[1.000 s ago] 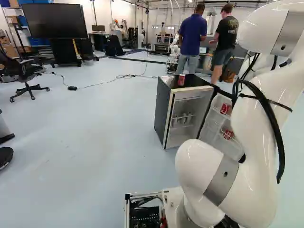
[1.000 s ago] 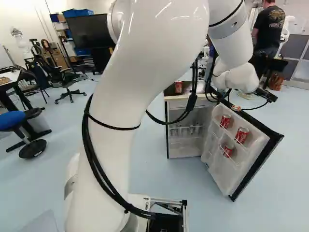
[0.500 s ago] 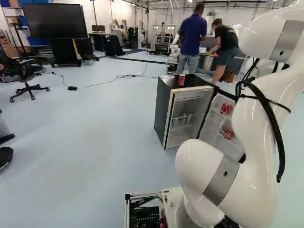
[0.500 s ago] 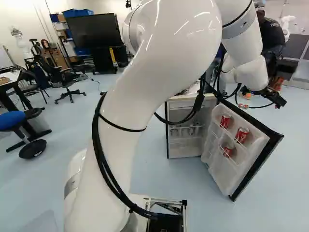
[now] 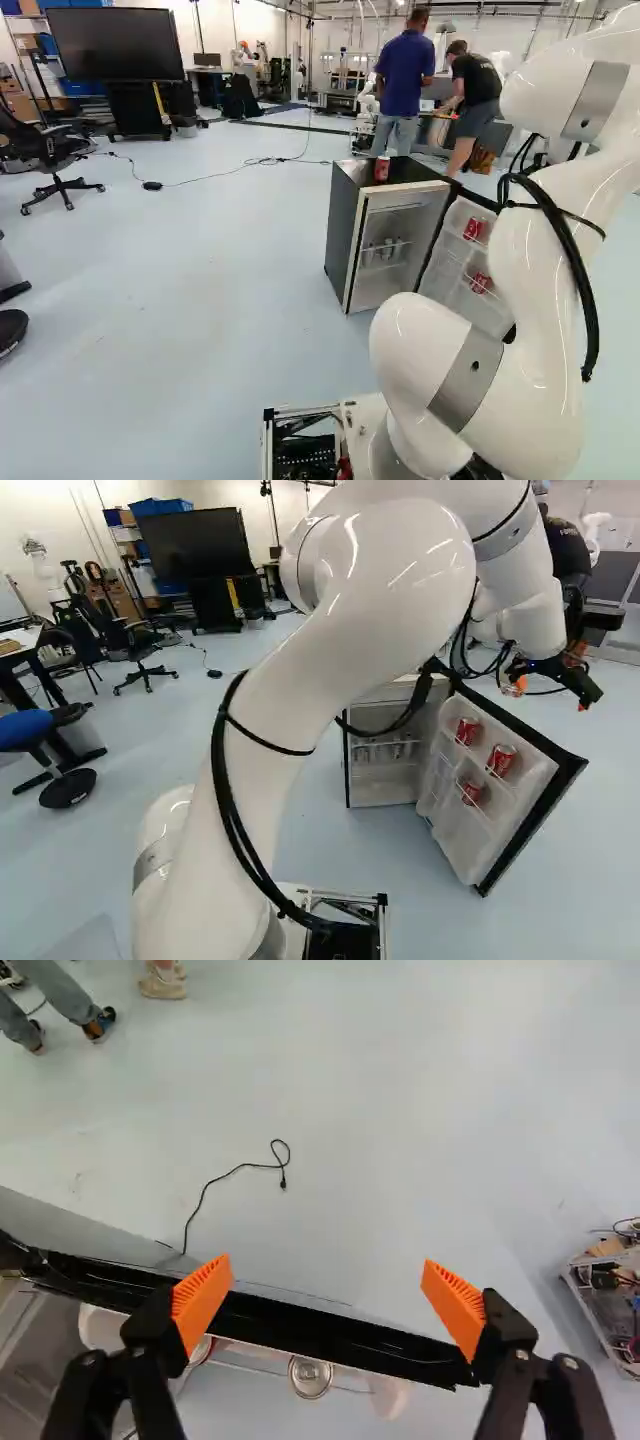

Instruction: Grab a drink from the fridge

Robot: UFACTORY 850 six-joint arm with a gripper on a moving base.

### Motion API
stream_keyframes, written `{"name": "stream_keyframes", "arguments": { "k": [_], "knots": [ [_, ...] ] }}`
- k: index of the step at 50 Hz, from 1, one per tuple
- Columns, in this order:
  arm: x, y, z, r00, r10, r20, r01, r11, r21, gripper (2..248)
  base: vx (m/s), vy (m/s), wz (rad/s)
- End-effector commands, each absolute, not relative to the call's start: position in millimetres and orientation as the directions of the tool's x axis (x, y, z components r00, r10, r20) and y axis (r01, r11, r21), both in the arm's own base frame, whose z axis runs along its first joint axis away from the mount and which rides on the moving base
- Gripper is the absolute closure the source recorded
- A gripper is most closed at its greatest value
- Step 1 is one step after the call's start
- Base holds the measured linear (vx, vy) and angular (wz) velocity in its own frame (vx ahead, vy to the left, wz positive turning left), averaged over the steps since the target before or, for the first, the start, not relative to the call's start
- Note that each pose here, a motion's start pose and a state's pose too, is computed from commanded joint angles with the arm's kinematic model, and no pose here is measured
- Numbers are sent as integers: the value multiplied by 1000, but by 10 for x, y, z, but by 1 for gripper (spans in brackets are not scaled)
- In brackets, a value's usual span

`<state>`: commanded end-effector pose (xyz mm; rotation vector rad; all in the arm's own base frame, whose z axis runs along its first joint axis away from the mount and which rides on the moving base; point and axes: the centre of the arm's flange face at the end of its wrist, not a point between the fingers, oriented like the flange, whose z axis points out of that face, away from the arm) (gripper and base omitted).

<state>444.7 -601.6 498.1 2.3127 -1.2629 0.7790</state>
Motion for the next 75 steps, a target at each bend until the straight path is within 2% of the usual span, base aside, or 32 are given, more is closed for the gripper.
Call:
{"name": "stream_keyframes", "arguments": {
  "k": [27,53,75],
  "knots": [
    [4652,-6246,4624,484,-747,455,-869,-471,151,3,0,0,0],
    [4792,-6349,4570,485,-749,451,-870,-467,158,3,0,0,0],
    [4722,-6300,4542,490,-791,367,-872,-451,192,3,0,0,0]
  ]
}}
